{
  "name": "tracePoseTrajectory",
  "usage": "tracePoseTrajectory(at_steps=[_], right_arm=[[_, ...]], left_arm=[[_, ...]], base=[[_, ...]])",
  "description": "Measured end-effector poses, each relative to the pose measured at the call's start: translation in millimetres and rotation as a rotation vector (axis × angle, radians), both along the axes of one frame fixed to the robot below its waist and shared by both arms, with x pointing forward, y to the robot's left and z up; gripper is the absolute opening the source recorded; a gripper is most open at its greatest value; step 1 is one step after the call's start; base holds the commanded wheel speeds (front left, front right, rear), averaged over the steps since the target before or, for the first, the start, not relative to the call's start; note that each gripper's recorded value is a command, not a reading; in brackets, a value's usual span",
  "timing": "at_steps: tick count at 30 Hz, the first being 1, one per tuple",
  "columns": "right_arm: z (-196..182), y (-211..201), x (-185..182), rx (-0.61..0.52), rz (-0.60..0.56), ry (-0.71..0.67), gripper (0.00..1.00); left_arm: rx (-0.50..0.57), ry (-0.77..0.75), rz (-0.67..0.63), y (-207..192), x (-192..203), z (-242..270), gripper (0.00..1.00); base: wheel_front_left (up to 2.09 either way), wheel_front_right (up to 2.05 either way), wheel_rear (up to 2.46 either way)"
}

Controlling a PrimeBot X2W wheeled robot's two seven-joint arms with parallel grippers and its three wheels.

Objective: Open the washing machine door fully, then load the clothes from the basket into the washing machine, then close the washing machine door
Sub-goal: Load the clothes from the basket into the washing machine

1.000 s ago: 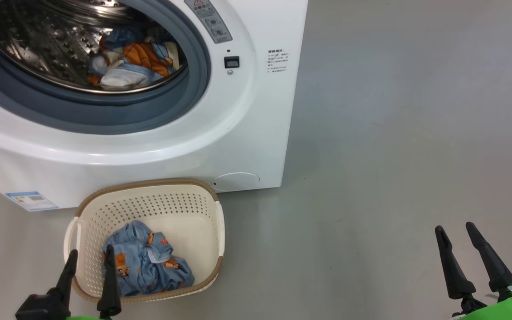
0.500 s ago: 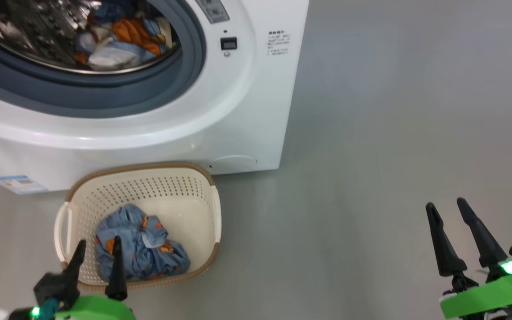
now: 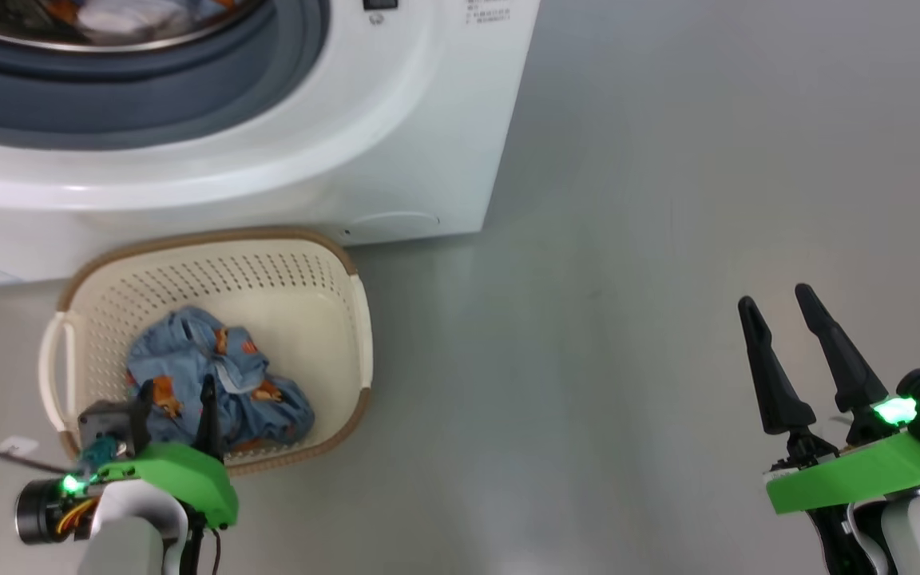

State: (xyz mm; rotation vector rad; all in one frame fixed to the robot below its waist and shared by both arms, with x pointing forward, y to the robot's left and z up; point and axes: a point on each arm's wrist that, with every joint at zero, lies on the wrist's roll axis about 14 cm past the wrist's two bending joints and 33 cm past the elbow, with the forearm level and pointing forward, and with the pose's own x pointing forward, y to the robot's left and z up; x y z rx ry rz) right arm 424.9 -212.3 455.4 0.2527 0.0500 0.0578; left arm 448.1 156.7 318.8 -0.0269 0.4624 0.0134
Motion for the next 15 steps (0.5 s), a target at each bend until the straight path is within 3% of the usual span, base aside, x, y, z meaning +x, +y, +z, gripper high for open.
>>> tracePoseTrajectory(at_steps=[15], right_arm=[[-32,6,30,0.009,0.025,0.050,1.00]], left_arm=[[0.054,0.256,-0.074,-10,19,-83,1.00]], base=[[0.00,0.00,0.00]])
